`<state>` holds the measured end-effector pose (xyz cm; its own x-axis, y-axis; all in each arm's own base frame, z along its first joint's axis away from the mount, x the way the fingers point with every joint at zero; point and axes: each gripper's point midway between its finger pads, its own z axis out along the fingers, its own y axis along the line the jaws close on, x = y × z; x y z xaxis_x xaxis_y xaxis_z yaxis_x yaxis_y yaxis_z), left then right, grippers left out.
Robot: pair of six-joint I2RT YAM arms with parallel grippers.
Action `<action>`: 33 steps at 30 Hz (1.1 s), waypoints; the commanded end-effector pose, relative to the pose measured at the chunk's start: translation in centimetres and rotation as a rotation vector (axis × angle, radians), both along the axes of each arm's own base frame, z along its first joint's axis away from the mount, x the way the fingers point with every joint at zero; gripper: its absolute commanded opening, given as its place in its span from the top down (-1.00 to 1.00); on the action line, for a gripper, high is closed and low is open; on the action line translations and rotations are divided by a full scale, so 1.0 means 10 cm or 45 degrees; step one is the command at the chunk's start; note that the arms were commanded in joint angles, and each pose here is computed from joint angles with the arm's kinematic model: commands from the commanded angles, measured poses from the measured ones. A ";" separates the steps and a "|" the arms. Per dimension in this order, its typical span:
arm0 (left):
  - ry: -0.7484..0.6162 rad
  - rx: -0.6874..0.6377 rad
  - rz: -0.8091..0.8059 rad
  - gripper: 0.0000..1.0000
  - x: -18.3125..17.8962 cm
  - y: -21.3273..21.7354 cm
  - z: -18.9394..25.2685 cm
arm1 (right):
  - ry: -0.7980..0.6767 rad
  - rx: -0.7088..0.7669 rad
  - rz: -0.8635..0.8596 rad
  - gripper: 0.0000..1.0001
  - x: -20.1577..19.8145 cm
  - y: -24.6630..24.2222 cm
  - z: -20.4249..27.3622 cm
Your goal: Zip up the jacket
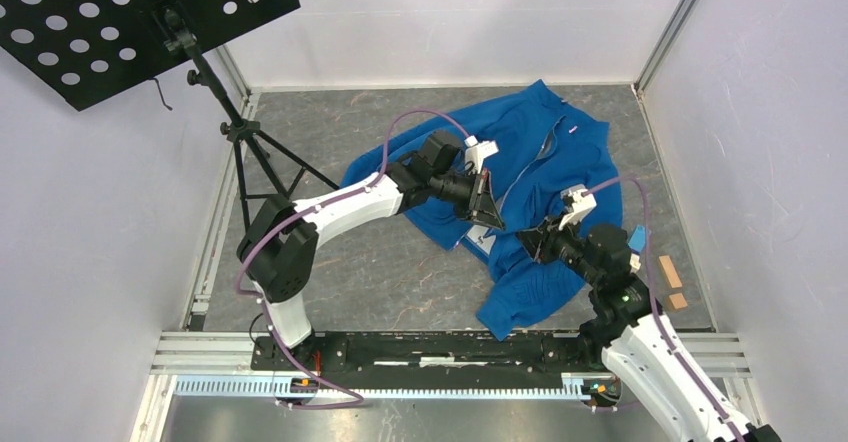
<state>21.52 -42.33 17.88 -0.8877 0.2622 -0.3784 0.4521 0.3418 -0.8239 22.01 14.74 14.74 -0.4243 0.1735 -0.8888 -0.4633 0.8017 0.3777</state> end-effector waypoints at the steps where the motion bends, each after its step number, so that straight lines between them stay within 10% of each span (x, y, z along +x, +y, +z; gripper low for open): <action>1: -0.139 -0.117 -0.100 0.96 -0.13 0.04 0.51 | 0.033 -0.177 -0.112 0.22 0.12 -0.21 0.14; 13: 0.017 -0.231 0.012 0.96 0.05 -0.17 0.57 | -0.058 0.007 0.310 -0.46 -0.31 0.24 0.85; 22: 0.048 -0.311 -0.008 0.95 -0.01 -0.17 0.74 | 0.022 0.423 0.453 -0.40 -0.41 0.58 0.81; 33: 0.052 -0.375 -0.190 0.96 -0.15 -0.03 0.81 | -0.109 0.439 0.345 -0.42 -0.35 0.45 0.73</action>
